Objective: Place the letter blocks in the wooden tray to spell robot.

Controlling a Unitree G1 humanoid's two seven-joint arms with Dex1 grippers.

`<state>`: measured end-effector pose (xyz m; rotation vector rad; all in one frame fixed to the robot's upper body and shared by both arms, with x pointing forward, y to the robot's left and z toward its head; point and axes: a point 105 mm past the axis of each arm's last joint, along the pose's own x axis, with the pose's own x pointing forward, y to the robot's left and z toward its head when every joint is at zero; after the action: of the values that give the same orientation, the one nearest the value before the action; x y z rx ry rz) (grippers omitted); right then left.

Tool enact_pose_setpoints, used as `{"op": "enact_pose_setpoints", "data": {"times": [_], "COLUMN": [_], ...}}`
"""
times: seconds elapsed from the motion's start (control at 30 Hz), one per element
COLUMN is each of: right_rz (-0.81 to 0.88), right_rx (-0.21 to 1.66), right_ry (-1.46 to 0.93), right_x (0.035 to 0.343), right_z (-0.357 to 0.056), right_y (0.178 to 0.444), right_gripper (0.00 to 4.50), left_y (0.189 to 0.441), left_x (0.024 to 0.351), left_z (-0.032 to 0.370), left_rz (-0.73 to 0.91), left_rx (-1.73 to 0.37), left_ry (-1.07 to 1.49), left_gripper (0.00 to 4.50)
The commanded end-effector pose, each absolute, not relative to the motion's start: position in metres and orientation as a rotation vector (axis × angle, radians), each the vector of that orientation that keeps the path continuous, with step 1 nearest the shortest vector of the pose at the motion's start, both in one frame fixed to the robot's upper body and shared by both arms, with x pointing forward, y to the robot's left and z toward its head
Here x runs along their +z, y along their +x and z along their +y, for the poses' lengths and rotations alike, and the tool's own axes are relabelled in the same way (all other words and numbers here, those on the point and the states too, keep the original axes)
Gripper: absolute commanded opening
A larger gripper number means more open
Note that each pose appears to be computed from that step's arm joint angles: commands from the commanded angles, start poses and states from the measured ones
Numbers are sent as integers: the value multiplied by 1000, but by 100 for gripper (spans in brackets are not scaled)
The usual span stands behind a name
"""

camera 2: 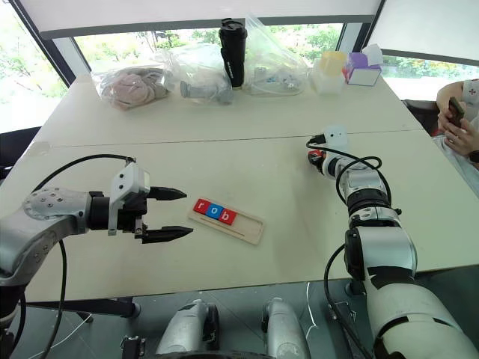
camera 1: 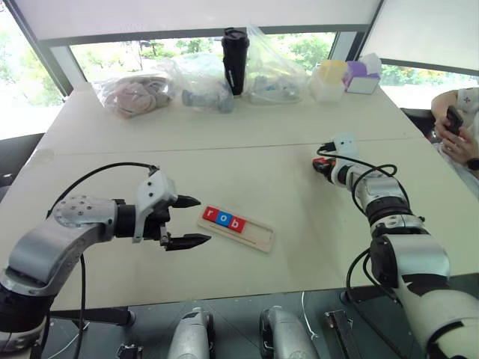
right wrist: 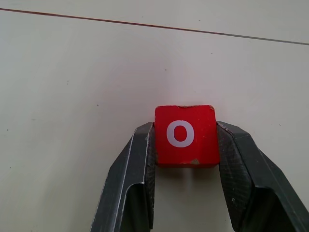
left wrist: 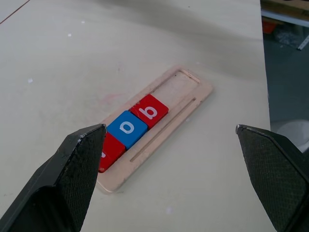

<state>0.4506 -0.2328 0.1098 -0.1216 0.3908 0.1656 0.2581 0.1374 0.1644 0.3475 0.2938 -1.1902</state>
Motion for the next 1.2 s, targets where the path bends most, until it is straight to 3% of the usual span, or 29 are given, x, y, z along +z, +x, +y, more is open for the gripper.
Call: {"op": "enact_pose_setpoints", "data": {"times": [0.03, 0.13, 0.27, 0.4, 0.57, 0.97, 1.13, 1.2], "right_rz": [307, 245, 237, 324, 425, 568, 586, 586], "right_rx": [173, 208, 220, 203, 186, 2, 36, 42], "right_ry": [-147, -163, -106, -1, 78, 117, 81, 80], "right_x": [138, 163, 181, 165, 134, 98, 95, 95], "right_z": [-236, -237, -231, -210, -177, -166, -150, -148], "right_y": [454, 440, 380, 330, 286, 268, 267, 267], "right_gripper": [117, 117, 117, 117, 117, 117, 117, 222], "left_y": [258, 258, 266, 267, 269, 275, 275, 275], "left_x": [170, 172, 183, 186, 185, 176, 173, 172], "left_z": [135, 135, 131, 122, 114, 112, 112, 112], "left_rz": [264, 255, 187, 159, 159, 171, 175, 177], "left_rx": [-1194, -1197, -1205, -1264, -1318, -1334, -1331, -1328], "left_ry": [374, 373, 351, 362, 366, 384, 390, 390], "left_gripper": [450, 450, 450, 450, 450, 450, 450, 450]}}
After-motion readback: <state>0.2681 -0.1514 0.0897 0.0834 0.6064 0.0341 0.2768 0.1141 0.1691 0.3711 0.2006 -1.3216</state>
